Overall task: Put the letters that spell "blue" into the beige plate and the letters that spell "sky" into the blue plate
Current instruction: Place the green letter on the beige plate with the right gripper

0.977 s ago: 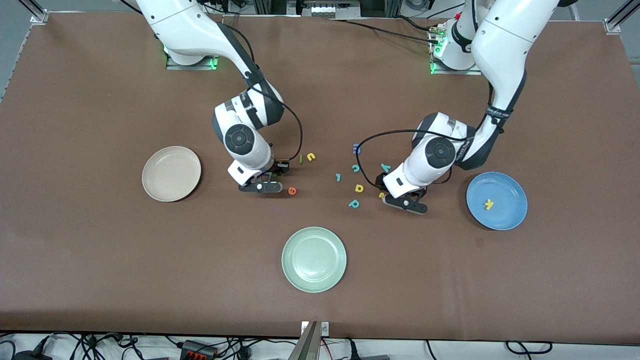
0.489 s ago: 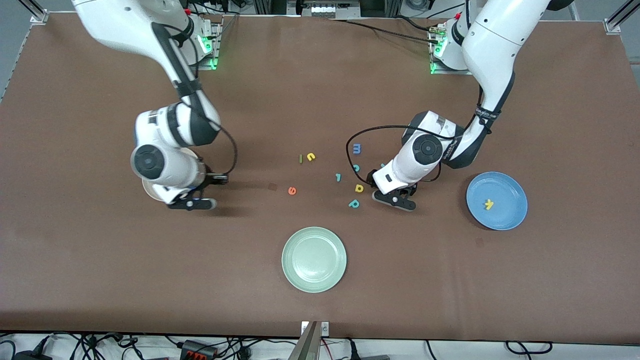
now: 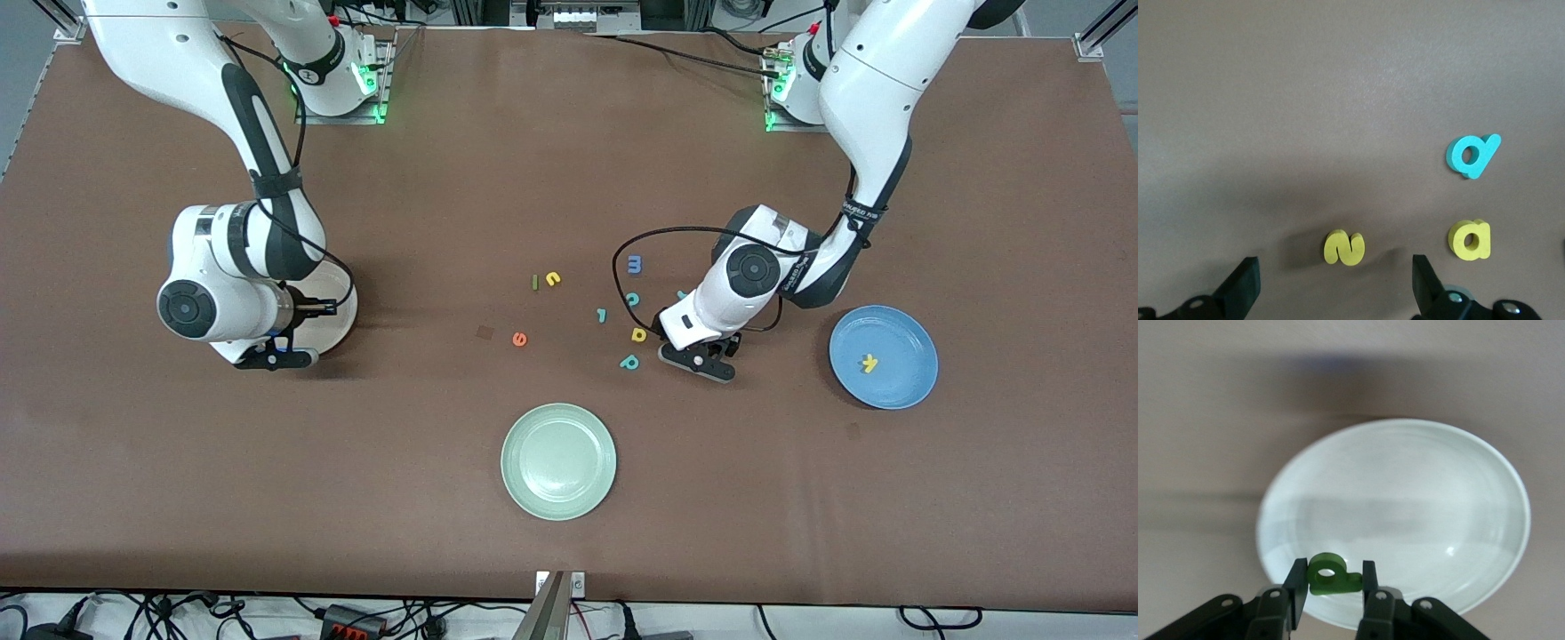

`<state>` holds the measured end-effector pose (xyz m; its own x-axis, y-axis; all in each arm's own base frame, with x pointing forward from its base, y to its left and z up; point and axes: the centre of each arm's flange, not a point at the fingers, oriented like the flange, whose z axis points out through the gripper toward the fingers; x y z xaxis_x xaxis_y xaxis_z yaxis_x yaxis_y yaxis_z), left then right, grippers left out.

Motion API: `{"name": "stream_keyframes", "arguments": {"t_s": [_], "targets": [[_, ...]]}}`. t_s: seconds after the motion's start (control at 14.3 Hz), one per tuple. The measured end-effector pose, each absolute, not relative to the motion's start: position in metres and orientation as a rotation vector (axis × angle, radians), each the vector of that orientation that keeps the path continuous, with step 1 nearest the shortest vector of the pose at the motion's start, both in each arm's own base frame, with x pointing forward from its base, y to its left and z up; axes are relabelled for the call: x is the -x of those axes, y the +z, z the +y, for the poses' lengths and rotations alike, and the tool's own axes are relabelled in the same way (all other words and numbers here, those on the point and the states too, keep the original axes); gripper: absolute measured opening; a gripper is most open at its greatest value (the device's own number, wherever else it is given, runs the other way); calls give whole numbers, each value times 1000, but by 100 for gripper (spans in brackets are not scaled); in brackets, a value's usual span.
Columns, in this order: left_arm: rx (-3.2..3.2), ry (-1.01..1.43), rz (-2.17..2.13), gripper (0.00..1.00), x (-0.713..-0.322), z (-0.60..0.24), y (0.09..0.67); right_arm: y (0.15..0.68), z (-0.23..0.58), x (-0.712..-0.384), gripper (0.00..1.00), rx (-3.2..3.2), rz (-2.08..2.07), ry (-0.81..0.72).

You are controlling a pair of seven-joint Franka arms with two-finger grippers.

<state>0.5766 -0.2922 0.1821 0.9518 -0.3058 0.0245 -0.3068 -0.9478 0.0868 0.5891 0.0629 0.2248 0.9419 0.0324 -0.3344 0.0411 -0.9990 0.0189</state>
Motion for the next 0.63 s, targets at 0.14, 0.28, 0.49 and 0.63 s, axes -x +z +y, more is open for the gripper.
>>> {"name": "stream_keyframes", "arguments": {"t_s": [0.14, 0.28, 0.49, 0.63], "targets": [[-3018, 20, -486, 100, -578, -293, 181, 215, 50, -587, 37, -3063, 59, -546], [-3021, 21, -492, 97, -579, -292, 178, 203, 41, -585, 43, -3057, 56, -566], [-3021, 14, -495, 92, -579, -293, 175, 210, 45, -590, 72, -3063, 67, -548], [-3020, 13, -496, 74, -579, -294, 174, 238, 65, -603, 90, -3082, 111, -503]]}}
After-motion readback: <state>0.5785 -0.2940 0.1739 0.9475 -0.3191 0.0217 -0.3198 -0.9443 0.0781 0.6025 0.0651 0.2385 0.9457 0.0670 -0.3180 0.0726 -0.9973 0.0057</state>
